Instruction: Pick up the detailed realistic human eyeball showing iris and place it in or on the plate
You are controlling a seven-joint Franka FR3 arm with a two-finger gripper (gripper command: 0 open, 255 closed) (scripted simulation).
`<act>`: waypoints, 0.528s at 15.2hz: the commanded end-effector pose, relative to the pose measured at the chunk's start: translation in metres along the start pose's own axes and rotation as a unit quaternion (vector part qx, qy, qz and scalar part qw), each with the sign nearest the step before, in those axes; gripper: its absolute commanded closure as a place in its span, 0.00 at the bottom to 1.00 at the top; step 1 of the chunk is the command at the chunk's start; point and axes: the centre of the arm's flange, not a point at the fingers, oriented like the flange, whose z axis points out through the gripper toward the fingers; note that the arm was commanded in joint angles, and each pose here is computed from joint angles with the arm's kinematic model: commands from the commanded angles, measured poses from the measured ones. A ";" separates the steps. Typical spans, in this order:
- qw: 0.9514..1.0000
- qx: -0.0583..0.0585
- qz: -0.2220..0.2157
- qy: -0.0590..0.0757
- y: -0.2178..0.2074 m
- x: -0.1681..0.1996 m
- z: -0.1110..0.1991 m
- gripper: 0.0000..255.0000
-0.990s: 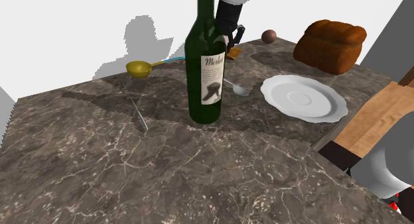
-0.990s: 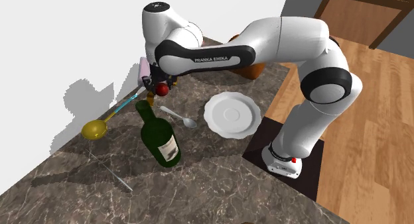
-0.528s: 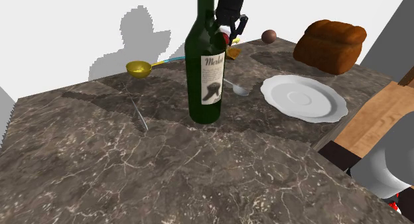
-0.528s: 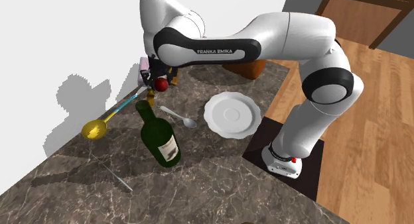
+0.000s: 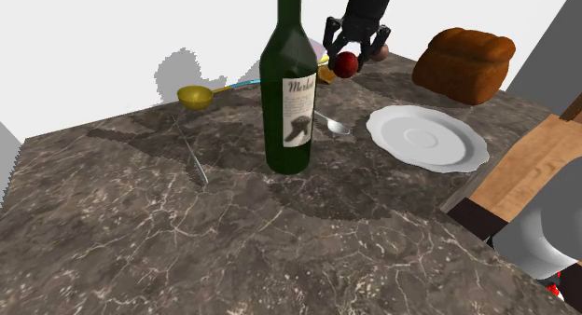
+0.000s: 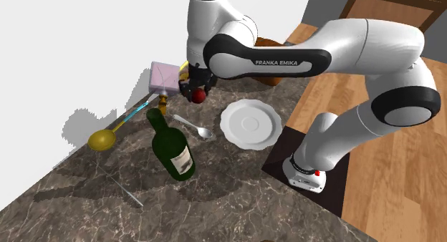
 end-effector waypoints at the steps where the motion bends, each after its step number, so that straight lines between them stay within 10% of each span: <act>1: 1.000 0.000 0.000 0.000 0.020 -0.019 -0.003 1.00; 8: 1.000 0.000 0.000 0.000 0.081 -0.086 -0.020 1.00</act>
